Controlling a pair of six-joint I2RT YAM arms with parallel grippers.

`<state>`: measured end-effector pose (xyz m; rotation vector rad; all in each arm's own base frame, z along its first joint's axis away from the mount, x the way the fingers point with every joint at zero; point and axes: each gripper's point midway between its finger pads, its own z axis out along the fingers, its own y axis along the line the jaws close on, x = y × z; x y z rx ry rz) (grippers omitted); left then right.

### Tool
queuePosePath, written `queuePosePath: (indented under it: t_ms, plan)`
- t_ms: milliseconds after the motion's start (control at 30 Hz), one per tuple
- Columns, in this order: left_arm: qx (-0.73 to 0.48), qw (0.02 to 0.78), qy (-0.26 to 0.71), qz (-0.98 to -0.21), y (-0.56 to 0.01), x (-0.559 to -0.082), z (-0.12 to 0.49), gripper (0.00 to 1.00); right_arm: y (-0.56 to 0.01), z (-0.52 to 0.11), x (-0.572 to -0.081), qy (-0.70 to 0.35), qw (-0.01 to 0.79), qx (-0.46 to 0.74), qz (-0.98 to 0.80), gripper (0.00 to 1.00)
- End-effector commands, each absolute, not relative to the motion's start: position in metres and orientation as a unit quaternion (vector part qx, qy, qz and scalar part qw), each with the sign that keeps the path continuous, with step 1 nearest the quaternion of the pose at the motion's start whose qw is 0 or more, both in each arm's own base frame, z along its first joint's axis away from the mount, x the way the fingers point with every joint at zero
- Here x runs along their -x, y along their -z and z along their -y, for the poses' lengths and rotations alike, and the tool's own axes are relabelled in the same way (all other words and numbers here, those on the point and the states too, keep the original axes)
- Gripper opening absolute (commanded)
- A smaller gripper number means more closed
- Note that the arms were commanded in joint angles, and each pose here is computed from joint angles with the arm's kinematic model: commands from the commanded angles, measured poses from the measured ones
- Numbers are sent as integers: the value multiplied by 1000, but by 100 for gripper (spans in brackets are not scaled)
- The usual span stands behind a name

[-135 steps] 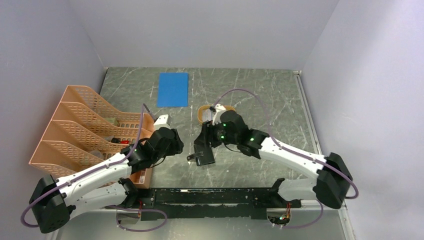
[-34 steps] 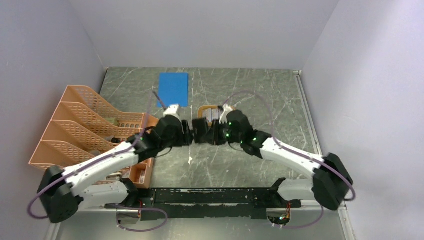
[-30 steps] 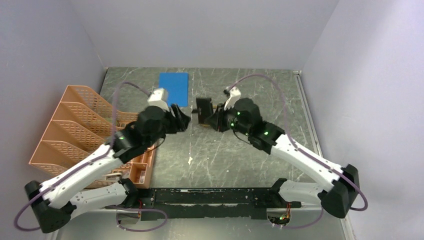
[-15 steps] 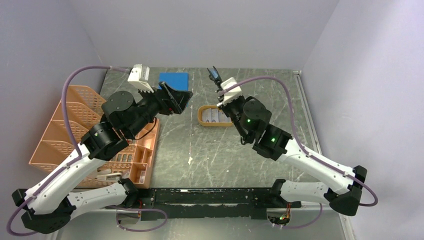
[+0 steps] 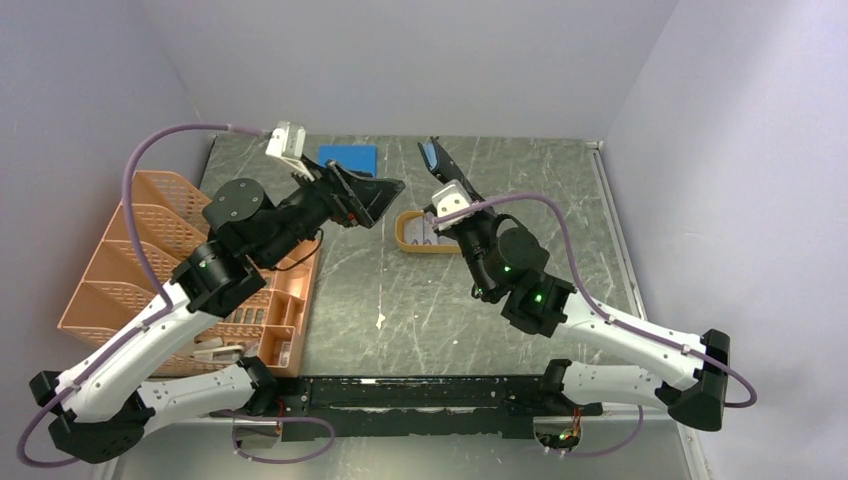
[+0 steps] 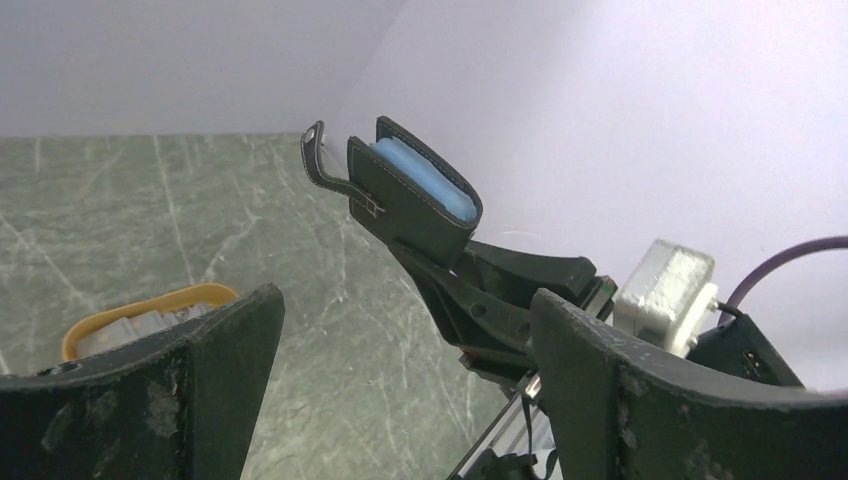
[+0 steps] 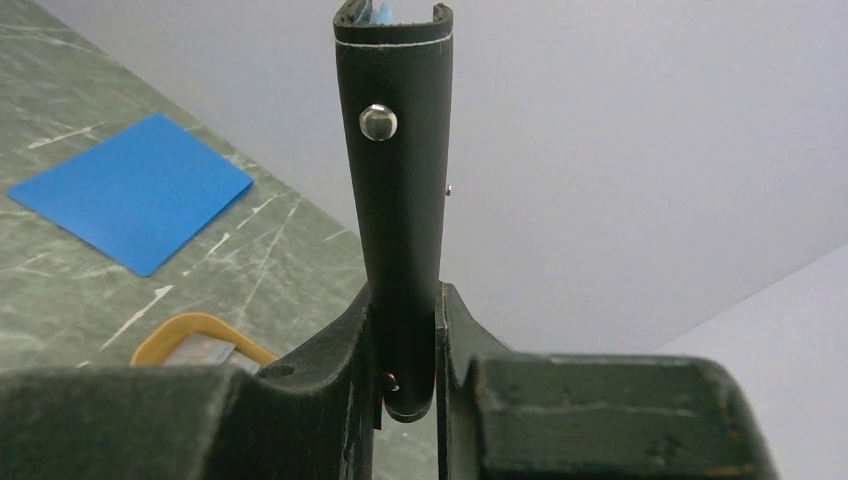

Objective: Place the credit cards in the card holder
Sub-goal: Pick up the card holder from the center of the board, then close the card holder.

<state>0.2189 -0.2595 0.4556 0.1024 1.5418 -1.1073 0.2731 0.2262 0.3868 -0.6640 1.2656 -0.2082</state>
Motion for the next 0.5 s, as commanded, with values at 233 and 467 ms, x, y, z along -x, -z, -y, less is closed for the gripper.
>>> queuePosePath:
  t_ms: [233, 467]
  plan:
    - [-69, 541, 552, -631, -489, -225, 310, 97, -431, -215, -259, 134, 809, 294, -492, 0]
    - [-73, 523, 567, -632, -489, -230, 327, 97, -432, -221, -256, 158, 810, 304, -477, 0]
